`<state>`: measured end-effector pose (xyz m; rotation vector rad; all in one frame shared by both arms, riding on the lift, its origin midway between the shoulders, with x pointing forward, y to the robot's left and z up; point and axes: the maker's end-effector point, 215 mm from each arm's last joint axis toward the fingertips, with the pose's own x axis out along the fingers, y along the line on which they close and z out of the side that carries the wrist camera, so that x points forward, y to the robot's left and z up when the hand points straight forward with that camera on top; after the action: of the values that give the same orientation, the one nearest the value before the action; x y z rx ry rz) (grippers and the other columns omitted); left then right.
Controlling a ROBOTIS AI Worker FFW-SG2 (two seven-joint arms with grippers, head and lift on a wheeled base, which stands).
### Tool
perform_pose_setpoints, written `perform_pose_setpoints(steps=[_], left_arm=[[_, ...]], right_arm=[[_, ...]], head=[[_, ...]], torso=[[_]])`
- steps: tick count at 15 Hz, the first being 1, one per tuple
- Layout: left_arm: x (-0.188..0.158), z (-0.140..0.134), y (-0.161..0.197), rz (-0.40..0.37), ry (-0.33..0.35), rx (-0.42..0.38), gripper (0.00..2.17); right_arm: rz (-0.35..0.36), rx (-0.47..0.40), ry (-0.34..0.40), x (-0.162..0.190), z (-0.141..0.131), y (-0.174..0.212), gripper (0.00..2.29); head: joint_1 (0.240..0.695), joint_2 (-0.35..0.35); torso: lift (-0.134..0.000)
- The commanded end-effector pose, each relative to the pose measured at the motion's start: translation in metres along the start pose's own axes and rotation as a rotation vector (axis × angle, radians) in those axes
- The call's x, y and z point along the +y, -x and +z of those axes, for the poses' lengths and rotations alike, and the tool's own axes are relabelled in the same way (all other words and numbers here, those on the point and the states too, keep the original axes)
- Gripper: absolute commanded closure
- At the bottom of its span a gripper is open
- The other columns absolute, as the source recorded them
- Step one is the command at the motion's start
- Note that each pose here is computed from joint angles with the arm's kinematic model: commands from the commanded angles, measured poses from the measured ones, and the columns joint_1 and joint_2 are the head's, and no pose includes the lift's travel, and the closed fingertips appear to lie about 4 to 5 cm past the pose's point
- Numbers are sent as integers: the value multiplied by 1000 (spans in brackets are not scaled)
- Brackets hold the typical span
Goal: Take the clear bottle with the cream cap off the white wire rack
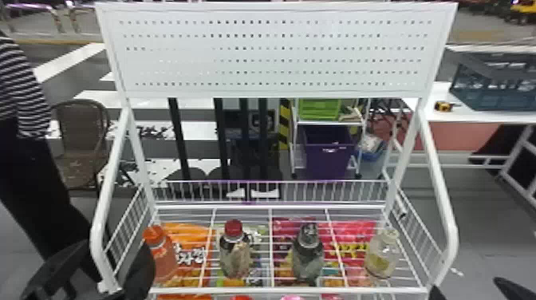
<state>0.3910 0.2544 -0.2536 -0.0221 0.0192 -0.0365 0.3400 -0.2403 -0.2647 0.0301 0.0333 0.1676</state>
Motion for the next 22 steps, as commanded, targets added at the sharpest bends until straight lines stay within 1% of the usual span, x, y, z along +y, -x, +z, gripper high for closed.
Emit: perform_pose_setpoints(steps=[1,8,10,11,13,14,15,17,18,19,21,22], left_arm=[[0,-1,0,0,1,1,137],[-1,-2,0,-2,0,3,137],[-3,-1,1,-6,3,3,137],[-4,-1,1,-9,2,3,137],[-4,0,1,-10,2,2,137],[-5,-1,1,-11,1,10,137],[-6,-2,1,-12,2,13,137],[-12,-1,3,-22,3,14,137],[-12,-1,3,-22,-5,13,137],[-12,-3,3,-21,-6,16,137],[-16,-5,2,-29,-6,27,137],[-19,-10,2,-33,-5,43,137]], right_arm=[[-1,4,-2,0,-1,0,87],[1,7,-2,0,-3,1,87],[-2,21,-10,0,-11,1,87],[-1,29,-17,0,-19,-1,87],[-7,58,-35,-4,-48,-12,87],[-11,66,-30,-7,-67,-21,87],[-15,53,-5,-7,-82,-31,93],[-45,32,13,-14,-106,-48,97],[-54,46,17,-17,-124,-60,97],[-50,58,23,-15,-138,-71,97],[-67,64,29,-20,-155,-94,110],[-75,53,32,-22,-157,-103,110]], head=[[499,0],[499,0],[499,0],[499,0],[499,0],[499,0],[499,0],[499,0],[499,0],[499,0],[499,0],[499,0]], torso=[[0],[0],[0],[0],[0],[0],[0],[0],[0],[0],[0],[0]])
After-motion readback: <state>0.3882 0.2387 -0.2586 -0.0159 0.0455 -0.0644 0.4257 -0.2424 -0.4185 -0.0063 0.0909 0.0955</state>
